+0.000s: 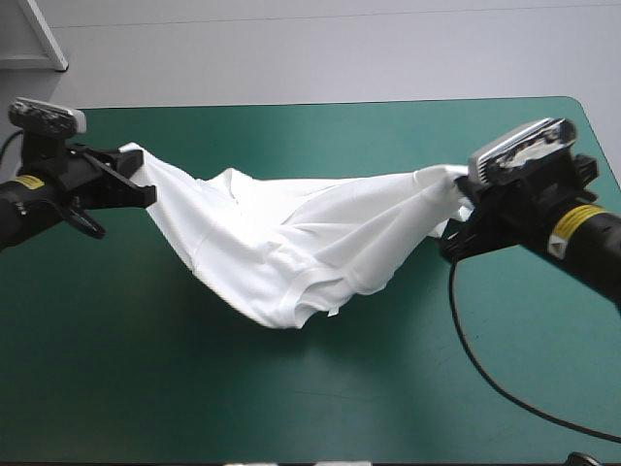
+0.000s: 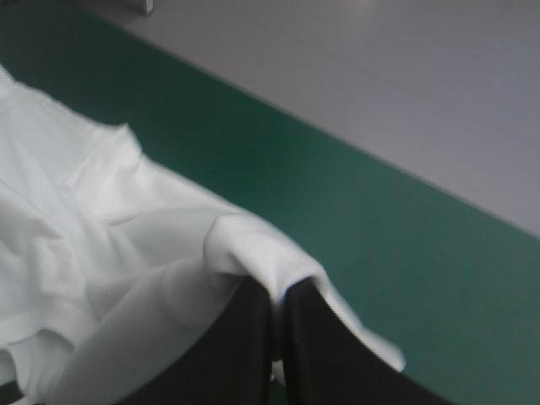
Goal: Fold the cloth
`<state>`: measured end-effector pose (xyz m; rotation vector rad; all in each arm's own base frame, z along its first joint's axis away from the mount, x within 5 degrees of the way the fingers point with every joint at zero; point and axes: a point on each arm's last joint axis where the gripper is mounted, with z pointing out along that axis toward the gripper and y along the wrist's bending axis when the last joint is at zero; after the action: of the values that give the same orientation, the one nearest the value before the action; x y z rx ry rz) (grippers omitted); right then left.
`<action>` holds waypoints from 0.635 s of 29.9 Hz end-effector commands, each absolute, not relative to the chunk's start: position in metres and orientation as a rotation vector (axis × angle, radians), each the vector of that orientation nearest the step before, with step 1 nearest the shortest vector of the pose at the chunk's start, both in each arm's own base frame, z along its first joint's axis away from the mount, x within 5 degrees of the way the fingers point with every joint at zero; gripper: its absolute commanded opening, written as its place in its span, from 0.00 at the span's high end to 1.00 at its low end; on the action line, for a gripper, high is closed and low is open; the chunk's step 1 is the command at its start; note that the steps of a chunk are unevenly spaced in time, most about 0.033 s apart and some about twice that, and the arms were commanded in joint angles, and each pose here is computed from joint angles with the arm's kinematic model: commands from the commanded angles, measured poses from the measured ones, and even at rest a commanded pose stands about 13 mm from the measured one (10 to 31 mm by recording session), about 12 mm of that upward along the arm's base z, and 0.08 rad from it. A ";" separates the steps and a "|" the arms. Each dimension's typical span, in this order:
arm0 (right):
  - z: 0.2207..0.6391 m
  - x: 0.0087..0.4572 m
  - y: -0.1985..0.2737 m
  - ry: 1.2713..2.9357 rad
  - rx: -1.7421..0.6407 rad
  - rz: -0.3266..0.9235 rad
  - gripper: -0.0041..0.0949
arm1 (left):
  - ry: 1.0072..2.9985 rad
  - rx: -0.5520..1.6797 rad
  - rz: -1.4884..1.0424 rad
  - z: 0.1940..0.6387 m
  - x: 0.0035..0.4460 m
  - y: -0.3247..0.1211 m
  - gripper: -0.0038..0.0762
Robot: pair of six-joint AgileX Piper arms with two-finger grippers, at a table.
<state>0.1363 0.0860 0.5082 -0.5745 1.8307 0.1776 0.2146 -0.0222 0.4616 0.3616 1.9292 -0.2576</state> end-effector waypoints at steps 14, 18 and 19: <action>0.670 0.021 -0.016 1.030 -0.378 0.054 0.95 | 1.064 0.402 -0.066 0.670 0.057 -0.033 0.93; 0.684 -0.005 -0.031 0.899 -0.359 0.080 0.95 | 0.940 0.398 0.002 0.690 0.028 -0.033 0.93; 0.686 -0.007 -0.033 0.889 -0.352 0.080 0.95 | 0.920 0.398 0.011 0.693 0.024 -0.033 0.93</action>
<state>0.0082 -0.0235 0.6719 -0.3941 1.0324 0.0890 0.0371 -0.0352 0.6770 0.4442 1.0489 -0.0080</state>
